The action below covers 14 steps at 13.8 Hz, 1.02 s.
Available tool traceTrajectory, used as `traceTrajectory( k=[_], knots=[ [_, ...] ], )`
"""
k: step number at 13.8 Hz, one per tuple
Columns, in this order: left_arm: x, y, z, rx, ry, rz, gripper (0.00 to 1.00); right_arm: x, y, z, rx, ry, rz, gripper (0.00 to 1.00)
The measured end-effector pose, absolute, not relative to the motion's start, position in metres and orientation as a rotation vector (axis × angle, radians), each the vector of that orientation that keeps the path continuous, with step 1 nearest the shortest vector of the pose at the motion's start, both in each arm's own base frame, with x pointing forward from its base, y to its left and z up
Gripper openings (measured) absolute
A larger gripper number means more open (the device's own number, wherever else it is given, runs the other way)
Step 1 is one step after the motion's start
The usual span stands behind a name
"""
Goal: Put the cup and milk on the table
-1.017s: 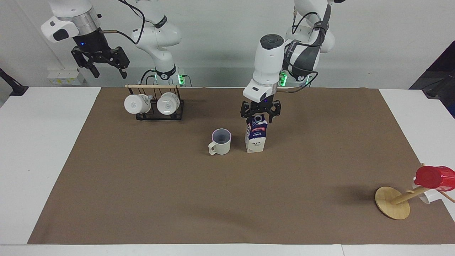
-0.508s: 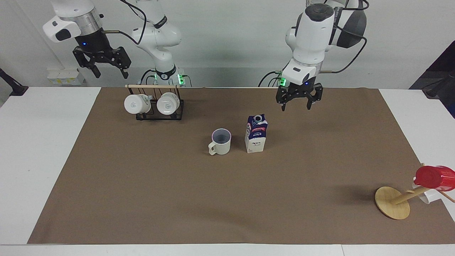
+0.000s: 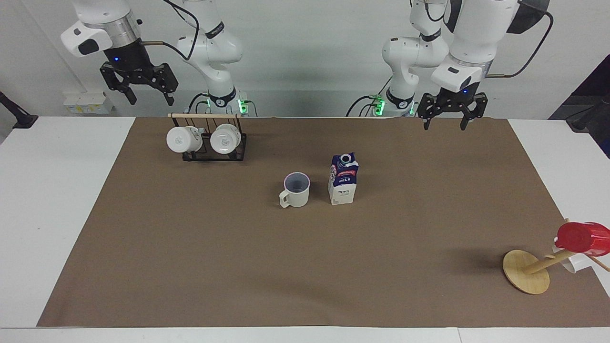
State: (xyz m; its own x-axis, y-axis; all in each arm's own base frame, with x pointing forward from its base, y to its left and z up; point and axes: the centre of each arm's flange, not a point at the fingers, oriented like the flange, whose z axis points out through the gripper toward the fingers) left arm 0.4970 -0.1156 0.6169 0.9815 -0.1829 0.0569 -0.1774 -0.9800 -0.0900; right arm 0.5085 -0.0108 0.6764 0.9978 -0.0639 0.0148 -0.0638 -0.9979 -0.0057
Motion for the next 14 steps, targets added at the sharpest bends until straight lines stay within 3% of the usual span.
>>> traceTrajectory(
  k=[4, 14],
  knots=[
    [0.499, -0.081, 0.627, -3.066, 0.255, -0.1, 1.0, 0.508, -0.015, 0.676, -3.133, 0.111, -0.023, 1.0],
    [0.493, -0.08, 0.652, -3.114, 0.242, -0.089, 1.0, 0.507, -0.018, 0.675, -3.125, 0.116, -0.003, 1.0]
  ],
)
